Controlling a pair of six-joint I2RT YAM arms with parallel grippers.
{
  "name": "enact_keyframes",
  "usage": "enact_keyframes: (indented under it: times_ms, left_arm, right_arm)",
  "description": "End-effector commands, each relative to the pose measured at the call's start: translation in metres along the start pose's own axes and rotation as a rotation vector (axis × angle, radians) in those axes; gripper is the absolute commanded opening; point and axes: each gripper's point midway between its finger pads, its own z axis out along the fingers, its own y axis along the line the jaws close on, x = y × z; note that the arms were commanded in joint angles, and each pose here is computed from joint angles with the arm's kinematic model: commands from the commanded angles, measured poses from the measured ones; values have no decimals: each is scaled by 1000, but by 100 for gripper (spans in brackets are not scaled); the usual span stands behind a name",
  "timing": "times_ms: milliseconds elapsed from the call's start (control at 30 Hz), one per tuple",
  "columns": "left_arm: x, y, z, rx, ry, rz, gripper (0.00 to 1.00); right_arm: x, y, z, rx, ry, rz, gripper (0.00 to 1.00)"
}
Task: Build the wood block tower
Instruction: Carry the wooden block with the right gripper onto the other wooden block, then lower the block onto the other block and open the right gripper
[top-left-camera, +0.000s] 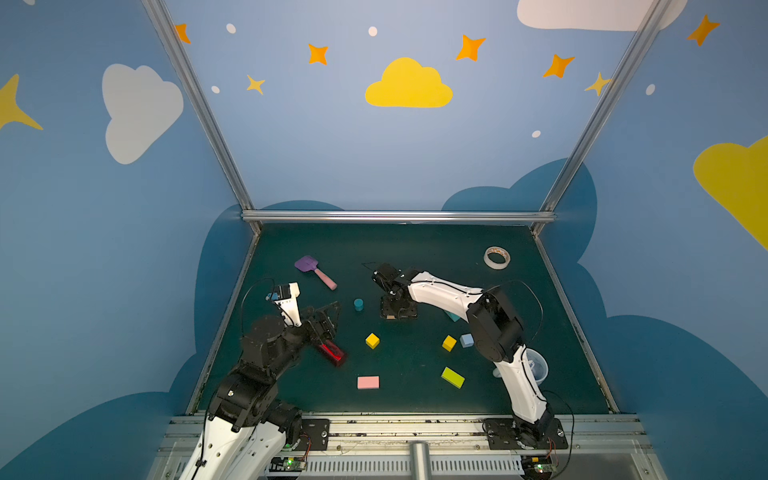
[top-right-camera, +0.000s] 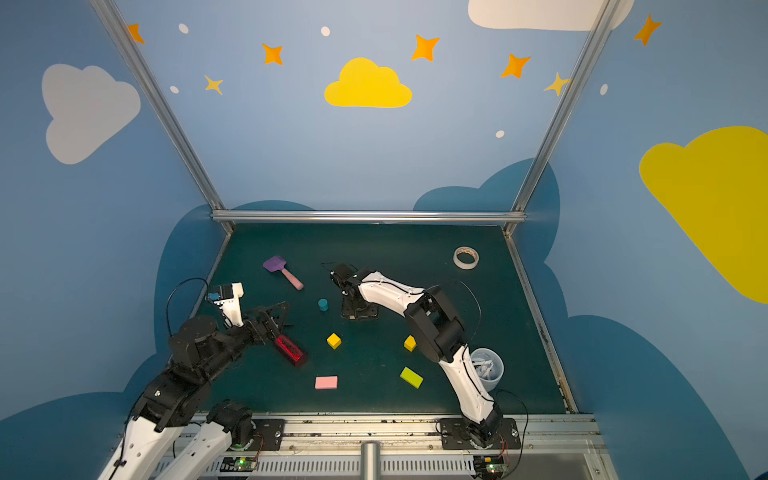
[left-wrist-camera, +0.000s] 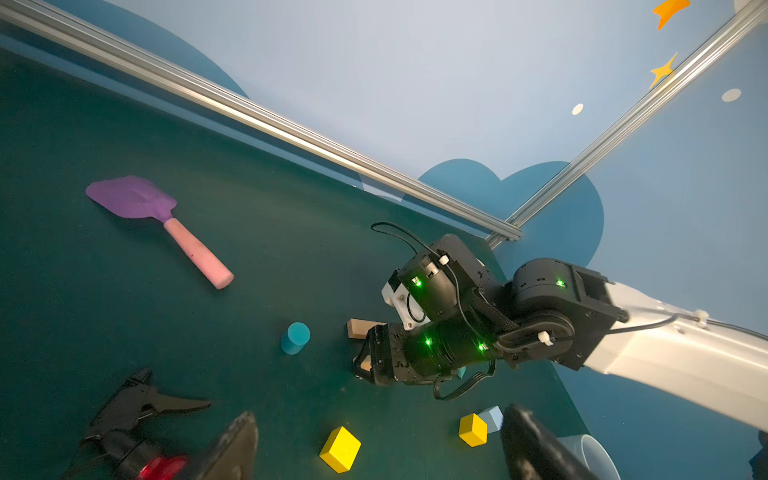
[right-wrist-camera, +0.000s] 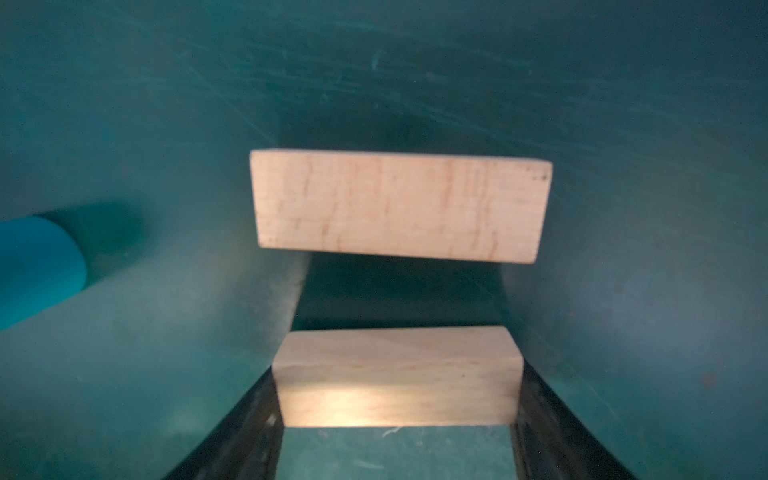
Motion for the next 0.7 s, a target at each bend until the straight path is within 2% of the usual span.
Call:
enact_keyframes:
  times_ms: [0, 667]
  left_arm:
    - [-3, -3, -1, 17, -18, 11, 91]
    - [-4, -2, -4, 17, -36, 14, 91]
  right_arm:
    - [-2, -10, 21, 48, 9, 37, 36]
    - [-19, -10, 29, 82, -13, 30, 45]
